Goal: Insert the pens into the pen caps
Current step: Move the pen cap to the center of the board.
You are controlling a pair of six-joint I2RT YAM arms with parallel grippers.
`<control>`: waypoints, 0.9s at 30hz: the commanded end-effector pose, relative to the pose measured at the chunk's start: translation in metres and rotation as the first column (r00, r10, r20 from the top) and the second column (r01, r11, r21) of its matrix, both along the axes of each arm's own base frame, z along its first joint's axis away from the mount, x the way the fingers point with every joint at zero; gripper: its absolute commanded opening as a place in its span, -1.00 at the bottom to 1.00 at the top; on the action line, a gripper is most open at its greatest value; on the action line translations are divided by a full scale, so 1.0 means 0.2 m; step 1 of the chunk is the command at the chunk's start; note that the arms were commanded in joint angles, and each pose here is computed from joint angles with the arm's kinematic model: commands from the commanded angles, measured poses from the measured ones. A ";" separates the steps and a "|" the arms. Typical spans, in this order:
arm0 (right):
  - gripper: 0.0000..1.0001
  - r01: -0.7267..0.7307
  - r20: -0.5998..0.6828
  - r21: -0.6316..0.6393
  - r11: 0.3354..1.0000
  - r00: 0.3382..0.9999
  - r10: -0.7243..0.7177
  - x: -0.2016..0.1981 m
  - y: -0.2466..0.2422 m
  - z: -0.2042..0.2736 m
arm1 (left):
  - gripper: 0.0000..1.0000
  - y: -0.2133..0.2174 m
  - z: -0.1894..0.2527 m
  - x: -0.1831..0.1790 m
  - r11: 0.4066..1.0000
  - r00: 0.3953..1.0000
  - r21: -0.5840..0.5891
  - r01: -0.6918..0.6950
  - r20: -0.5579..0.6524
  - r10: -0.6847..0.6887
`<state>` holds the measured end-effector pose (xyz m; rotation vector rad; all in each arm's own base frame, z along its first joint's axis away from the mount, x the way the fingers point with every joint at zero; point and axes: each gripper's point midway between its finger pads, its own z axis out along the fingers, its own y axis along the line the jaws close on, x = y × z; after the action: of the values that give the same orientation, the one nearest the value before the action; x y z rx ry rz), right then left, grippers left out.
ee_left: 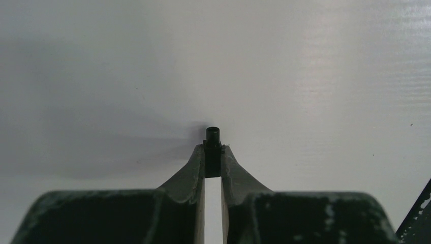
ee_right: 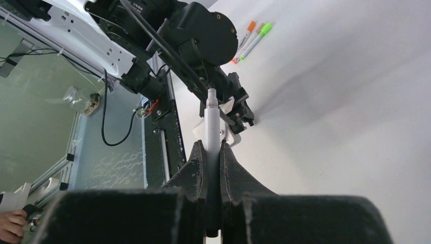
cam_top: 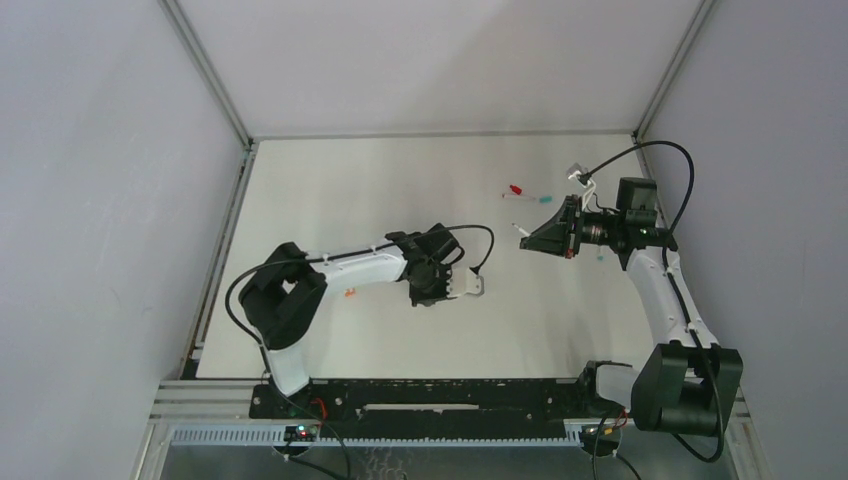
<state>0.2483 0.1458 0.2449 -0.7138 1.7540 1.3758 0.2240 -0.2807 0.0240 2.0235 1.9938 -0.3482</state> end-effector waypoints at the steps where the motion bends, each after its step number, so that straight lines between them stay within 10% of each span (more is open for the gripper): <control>1: -1.00 -0.025 0.077 0.015 1.000 0.997 0.024 -0.01 0.00 0.09 | -0.79 0.05 -0.03 -0.05 0.994 0.996 0.058 0.092 0.013 -0.093; 16: -1.00 -0.029 0.066 0.021 0.999 0.997 0.027 -0.01 -0.01 0.09 | -0.34 0.04 -0.08 -0.01 0.986 0.991 0.156 0.051 0.114 -0.069; 27: -1.00 -0.029 0.067 0.022 0.999 0.997 0.027 -0.01 -0.01 0.09 | -0.32 -0.04 0.32 0.10 0.986 0.948 -0.093 -0.141 0.275 0.162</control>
<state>0.2456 0.1452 0.2470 -0.7104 1.7458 1.3990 0.2342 -0.2800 0.0350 1.9913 1.9598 -0.0646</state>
